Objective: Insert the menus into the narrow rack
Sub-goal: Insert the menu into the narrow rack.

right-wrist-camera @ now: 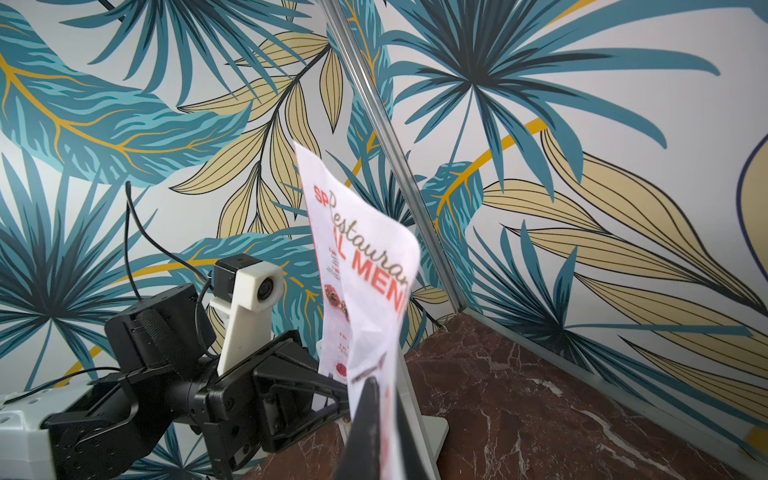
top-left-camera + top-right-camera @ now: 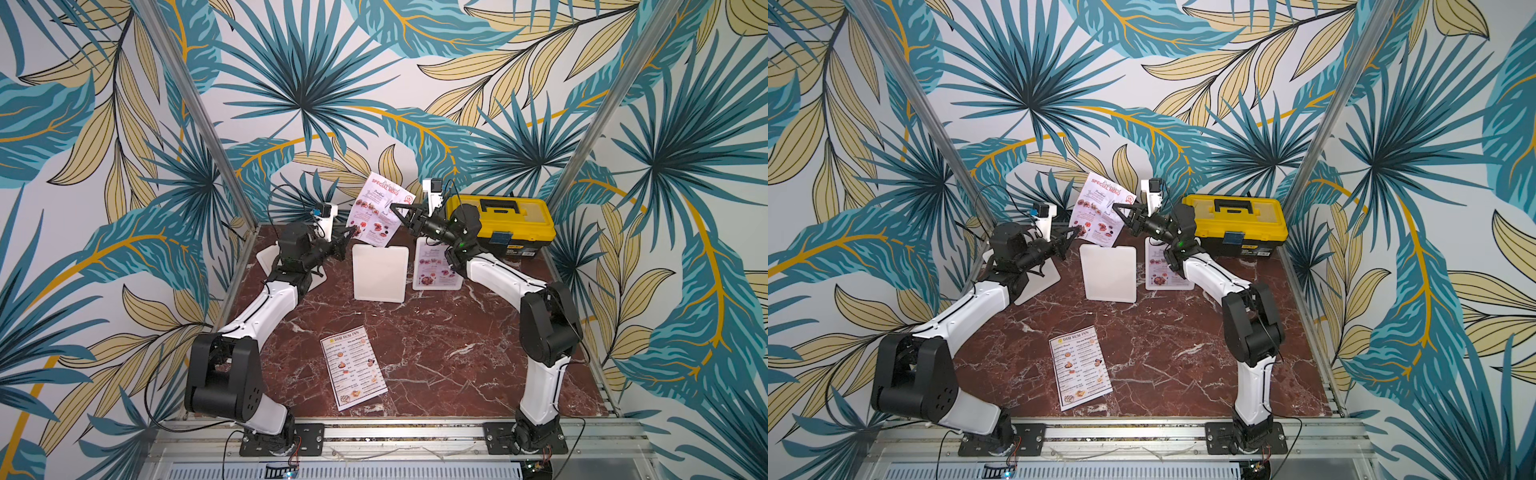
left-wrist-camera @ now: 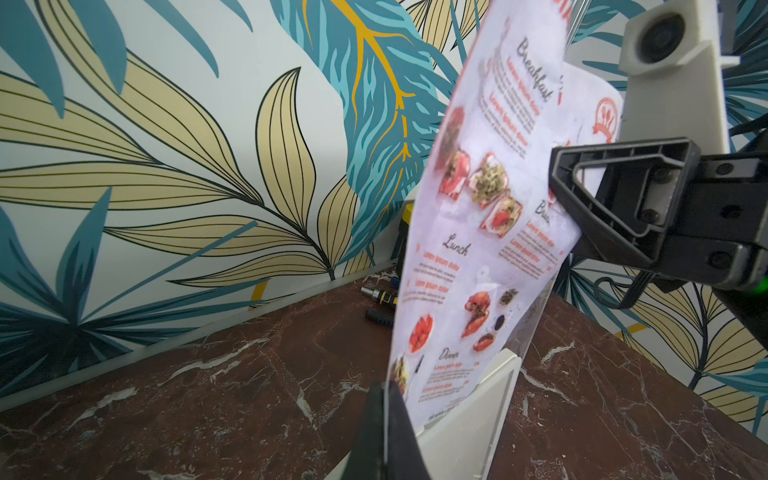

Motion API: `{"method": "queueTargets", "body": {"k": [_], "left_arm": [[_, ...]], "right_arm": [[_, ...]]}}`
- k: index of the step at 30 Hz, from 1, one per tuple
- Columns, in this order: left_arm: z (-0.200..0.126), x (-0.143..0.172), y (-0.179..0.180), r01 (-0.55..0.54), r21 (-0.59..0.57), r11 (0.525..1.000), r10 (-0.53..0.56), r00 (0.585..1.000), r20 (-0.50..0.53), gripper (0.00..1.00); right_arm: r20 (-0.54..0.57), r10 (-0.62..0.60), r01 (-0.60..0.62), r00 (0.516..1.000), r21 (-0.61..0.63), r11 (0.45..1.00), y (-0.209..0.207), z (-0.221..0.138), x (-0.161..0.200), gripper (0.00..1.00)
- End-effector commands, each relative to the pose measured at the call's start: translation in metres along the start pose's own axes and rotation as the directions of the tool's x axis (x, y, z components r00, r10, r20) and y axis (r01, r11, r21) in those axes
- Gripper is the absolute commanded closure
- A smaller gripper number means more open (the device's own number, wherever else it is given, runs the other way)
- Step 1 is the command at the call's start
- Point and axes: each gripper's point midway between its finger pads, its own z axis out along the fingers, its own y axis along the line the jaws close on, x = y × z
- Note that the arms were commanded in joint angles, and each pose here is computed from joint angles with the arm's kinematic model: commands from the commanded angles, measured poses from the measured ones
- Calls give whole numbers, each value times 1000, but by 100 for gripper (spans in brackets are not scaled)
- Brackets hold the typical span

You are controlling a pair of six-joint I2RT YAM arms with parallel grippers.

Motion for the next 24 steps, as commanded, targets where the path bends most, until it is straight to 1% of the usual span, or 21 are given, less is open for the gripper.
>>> {"method": "queueTargets", "body": {"k": [1,16,24], "left_arm": [[-6,-8,3,-4,-17,1000,5,1000,25,100],[-3,-2,13,12,-44,999,-11,1000,13,100],[-4,-3,14,12,-55,998,-11,1000,18,100]], "right_arm": [[-15,-1,1,1000,22,1000,3,-3,4,100],[-35,18,-16,999,58,998,0,1,12,100],[-49,5,-1,999,81,997,4,3,11,100]]}}
